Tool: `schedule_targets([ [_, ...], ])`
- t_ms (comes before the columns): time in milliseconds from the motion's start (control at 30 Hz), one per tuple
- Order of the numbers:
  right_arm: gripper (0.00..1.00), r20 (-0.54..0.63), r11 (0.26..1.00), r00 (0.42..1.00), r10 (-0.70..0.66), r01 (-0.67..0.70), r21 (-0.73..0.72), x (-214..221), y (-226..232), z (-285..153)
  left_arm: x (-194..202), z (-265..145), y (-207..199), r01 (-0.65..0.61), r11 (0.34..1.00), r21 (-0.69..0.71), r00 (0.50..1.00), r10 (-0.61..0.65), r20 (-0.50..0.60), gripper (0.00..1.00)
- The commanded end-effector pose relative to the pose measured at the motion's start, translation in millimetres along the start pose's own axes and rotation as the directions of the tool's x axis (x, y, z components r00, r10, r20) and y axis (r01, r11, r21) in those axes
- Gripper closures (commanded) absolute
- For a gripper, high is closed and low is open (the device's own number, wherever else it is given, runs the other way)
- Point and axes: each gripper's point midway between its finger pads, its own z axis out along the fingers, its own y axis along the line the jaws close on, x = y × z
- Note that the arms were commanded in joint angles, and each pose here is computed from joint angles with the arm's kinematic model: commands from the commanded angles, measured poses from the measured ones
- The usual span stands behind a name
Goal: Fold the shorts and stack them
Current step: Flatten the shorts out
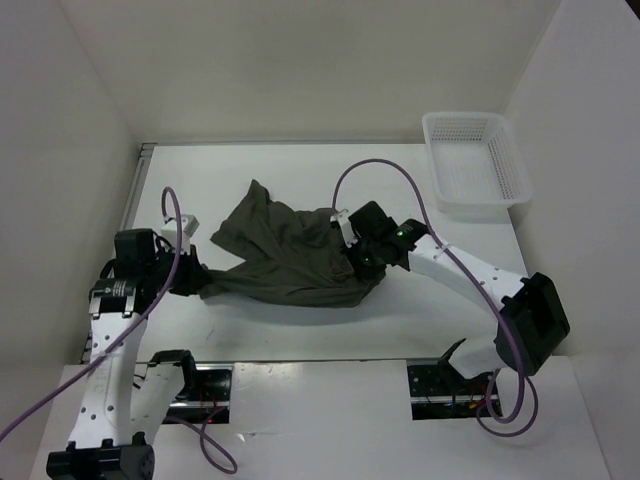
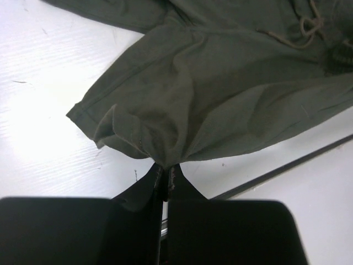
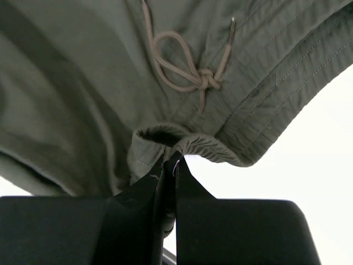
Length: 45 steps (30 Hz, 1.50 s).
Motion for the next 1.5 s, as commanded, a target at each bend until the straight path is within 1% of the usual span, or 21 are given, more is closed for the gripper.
schedule_targets([
  [0,1.00,0.127,1.000,0.992,-0.022,0.022,0.007,-29,-1,-13,15,7,-3,0.013,1.000,0.023,0.997,-0.011,-0.073,1.00],
  [67,1.00,0.191,0.998,0.981,-0.027,0.015,0.067,-54,-11,-17,-2,16,0,-0.011,1.000,0.029,0.999,0.012,-0.041,1.00],
  [133,1.00,0.288,0.996,0.957,-0.025,-0.002,0.094,-93,-16,-24,-54,22,5,-0.073,0.997,0.018,0.994,0.071,0.087,1.00],
  [167,1.00,0.358,0.991,0.934,0.025,-0.069,0.111,-132,-36,-33,-71,39,15,-0.065,0.998,0.009,0.995,0.064,0.071,1.00],
  [233,1.00,0.479,0.973,0.873,0.096,-0.183,0.139,-188,-73,-48,-160,55,37,-0.115,0.991,-0.068,0.972,0.126,0.200,1.00],
  [300,1.00,0.642,0.884,0.731,0.231,-0.434,0.175,-259,-151,-86,-247,44,47,-0.161,0.974,-0.159,0.905,0.210,0.371,1.00],
  [333,1.00,0.790,0.852,0.578,0.207,-0.504,0.145,-312,-173,-161,-280,46,63,-0.143,0.965,-0.220,0.886,0.224,0.406,1.00],
  [367,1.00,0.815,0.775,0.547,0.193,-0.594,0.216,-321,-207,-160,-354,-7,47,-0.169,0.945,-0.280,0.768,0.304,0.563,1.00],
  [400,1.00,0.856,0.752,0.495,0.151,-0.620,0.225,-334,-214,-187,-382,-29,42,-0.164,0.935,-0.314,0.714,0.332,0.616,1.00],
  [433,1.00,0.914,0.741,0.391,0.108,-0.645,0.188,-351,-213,-239,-404,-41,45,-0.142,0.926,-0.350,0.680,0.348,0.645,1.00],
  [500,1.00,0.925,0.755,0.366,0.100,-0.634,0.169,-357,-209,-252,-439,-90,31,-0.135,0.913,-0.386,0.578,0.389,0.717,1.00],
  [600,1.00,0.892,0.836,0.441,0.098,-0.523,0.167,-349,-186,-245,-422,-95,20,-0.163,0.920,-0.356,0.606,0.378,0.700,1.00],
  [633,1.00,0.847,0.848,0.519,0.117,-0.496,0.186,-337,-184,-211,-395,-64,28,-0.177,0.932,-0.317,0.676,0.349,0.649,1.00],
  [667,1.00,0.832,0.864,0.544,0.106,-0.464,0.193,-329,-178,-210,-379,-52,32,-0.172,0.936,-0.308,0.709,0.334,0.621,1.00],
  [700,1.00,0.773,0.877,0.622,0.125,-0.433,0.207,-311,-176,-174,-362,-53,24,-0.185,0.939,-0.290,0.717,0.330,0.613,1.00],
  [733,1.00,0.748,0.889,0.653,0.116,-0.405,0.215,-303,-173,-162,-326,-19,36,-0.175,0.950,-0.259,0.788,0.293,0.542,1.00],
  [767,1.00,0.690,0.915,0.716,0.101,-0.339,0.218,-284,-165,-135,-310,-20,31,-0.179,0.951,-0.250,0.795,0.290,0.532,1.00],
  [967,1.00,0.426,0.974,0.903,0.053,-0.141,0.177,-178,-126,-34,-148,50,37,-0.136,0.980,-0.149,0.958,0.168,0.232,1.00],
  [1167,0.99,0.196,0.990,0.977,-0.080,0.054,0.133,-45,-83,11,-27,58,25,-0.127,0.986,-0.111,0.992,0.125,-0.031,1.00],
  [1400,0.95,0.098,0.974,0.971,-0.219,0.211,0.084,20,-68,11,58,31,-4,-0.151,0.988,-0.011,0.951,0.142,-0.274,0.98],
  [1467,0.93,0.084,0.964,0.961,-0.265,0.262,0.047,28,-62,9,58,27,-7,-0.148,0.989,-0.002,0.951,0.142,-0.276,0.98],
])
